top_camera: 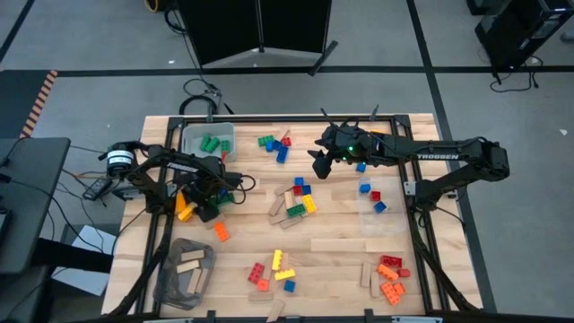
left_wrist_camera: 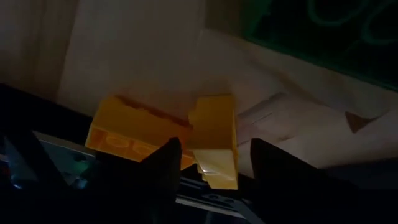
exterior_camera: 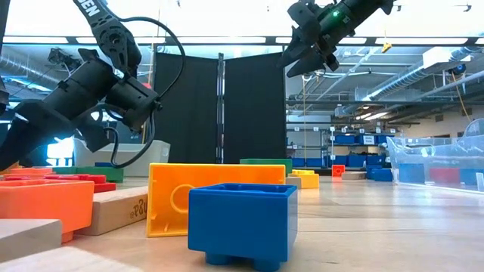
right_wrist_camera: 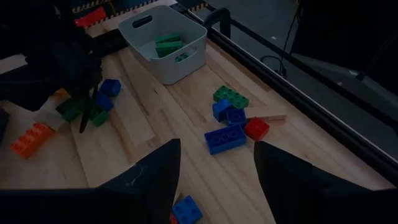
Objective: Sort blocks by size
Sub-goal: Put the large yellow game piece into the gray bin
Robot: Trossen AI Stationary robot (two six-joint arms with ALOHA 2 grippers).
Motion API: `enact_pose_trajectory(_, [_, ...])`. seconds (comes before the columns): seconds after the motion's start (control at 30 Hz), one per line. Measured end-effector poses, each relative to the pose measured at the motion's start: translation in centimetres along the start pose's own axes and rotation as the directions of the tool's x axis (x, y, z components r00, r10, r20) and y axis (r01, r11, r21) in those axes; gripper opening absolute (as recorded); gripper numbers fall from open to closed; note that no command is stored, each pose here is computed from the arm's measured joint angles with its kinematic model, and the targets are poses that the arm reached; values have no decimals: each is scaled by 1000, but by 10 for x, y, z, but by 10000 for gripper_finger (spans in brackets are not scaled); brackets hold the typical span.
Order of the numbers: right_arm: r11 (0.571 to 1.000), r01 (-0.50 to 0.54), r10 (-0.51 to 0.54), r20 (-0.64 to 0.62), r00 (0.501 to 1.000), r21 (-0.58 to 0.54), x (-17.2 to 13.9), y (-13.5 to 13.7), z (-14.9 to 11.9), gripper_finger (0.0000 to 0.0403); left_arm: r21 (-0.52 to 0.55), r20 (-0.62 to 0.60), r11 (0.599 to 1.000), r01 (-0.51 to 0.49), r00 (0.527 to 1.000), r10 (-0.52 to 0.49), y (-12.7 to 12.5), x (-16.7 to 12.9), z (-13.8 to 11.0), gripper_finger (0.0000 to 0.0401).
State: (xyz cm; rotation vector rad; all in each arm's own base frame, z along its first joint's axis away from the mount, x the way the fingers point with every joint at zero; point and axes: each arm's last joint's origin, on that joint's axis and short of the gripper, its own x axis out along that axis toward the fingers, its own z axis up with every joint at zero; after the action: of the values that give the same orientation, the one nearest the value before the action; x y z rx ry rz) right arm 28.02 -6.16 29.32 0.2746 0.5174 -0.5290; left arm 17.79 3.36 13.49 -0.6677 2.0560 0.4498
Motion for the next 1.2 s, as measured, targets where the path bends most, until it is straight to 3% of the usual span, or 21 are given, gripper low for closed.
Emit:
enact_pose_trajectory(0.27, [1000, 0, 0, 0, 1000, -17, 0, 0, 0, 220, -17, -41, 1000, 14, 999, -15, 3, 11, -4, 214])
enact_pose_trajectory(0.6, [1000, 3, -3, 1, 1000, -24, 0, -1, 0, 220, -6, 5, 999, 41, 999, -41, 1, 13, 1, 209])
enact_pose_trajectory(0.73, [1000, 3, -3, 1, 1000, -24, 0, -1, 0, 220, -2, 36, 998, 55, 998, -55, 0, 14, 4, 181])
enact_pose_trajectory(0.97, [1000, 3, -3, 1, 1000, -24, 0, -1, 0, 220, 0, 32, 999, 47, 998, -47, 0, 14, 3, 95])
enact_pose_trajectory(1.2, [1000, 4, -4, 1, 1000, -24, 0, -1, 0, 220, -13, -11, 1000, -2, 1000, 2, 3, 12, -2, 95])
